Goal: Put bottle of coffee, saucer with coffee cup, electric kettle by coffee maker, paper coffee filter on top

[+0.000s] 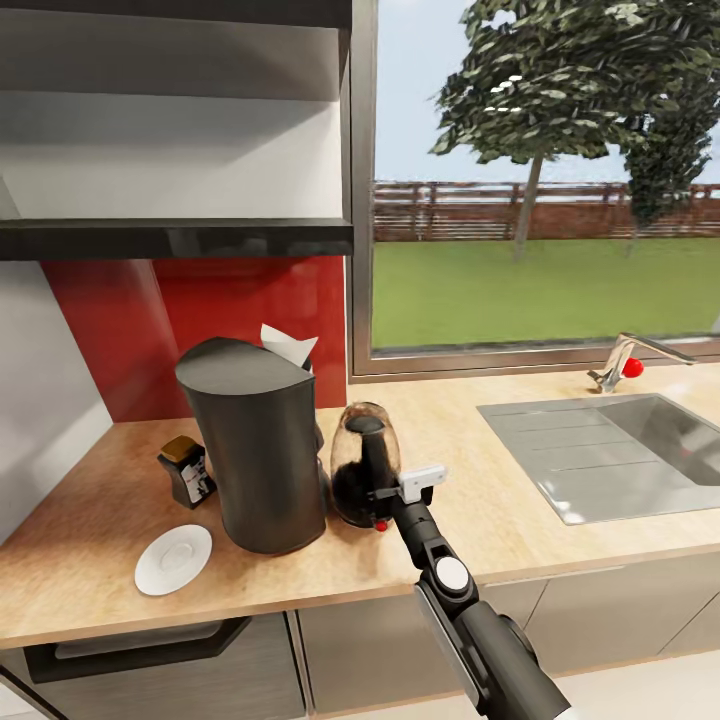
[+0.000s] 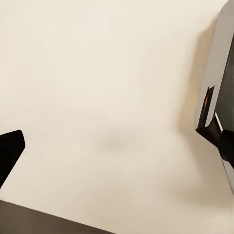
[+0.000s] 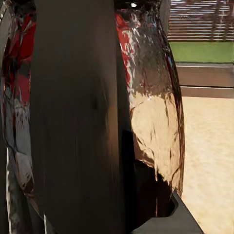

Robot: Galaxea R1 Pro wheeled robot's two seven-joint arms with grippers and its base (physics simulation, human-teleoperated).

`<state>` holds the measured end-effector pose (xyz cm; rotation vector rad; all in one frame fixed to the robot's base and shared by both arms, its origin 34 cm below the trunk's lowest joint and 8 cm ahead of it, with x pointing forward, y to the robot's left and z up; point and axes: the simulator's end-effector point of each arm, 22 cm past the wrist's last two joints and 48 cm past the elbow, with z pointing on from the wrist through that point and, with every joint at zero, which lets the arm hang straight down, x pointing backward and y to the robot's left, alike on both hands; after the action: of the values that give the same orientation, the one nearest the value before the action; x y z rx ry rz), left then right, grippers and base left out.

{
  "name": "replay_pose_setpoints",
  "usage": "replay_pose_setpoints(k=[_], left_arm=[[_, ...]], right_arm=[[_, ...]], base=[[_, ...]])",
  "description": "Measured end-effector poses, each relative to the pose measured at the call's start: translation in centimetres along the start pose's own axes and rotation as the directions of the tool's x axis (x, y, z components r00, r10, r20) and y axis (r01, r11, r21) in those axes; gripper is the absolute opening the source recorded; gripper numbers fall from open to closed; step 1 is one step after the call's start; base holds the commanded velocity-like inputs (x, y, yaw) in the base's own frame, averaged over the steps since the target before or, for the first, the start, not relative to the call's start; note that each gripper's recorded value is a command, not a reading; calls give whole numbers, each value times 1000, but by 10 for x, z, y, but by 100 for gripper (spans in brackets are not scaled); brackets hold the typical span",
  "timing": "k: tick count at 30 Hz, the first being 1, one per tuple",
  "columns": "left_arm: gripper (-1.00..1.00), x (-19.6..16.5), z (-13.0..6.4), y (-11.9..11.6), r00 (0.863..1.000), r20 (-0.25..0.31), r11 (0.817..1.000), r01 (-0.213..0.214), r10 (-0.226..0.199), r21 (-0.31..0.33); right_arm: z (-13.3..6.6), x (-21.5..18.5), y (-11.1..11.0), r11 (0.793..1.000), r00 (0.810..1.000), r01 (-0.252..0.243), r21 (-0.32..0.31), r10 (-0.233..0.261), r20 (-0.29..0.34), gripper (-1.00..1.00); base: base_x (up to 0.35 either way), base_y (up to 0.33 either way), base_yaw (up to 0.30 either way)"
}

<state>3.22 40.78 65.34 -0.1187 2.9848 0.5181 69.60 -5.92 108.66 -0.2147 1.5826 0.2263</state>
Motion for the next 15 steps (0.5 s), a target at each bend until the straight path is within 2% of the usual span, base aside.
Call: replay_pose_setpoints(k=[6,7,15], left_arm=[[100,0,0,0,1000,0,1000,0,0,0],[100,0,0,0,1000,0,1000,0,0,0],[100,-1,0,-1,1000,1,1000,1,-1,1]], right_arm=[[0,-1,0,1000,1000,0,0,0,1,-100],[0,-1,0,1000,1000,0,0,0,1,100],[0,-1,0,1000,1000,1,-1,-1,3,100]], base=[[0,0,0],[0,0,0],[0,0,0]])
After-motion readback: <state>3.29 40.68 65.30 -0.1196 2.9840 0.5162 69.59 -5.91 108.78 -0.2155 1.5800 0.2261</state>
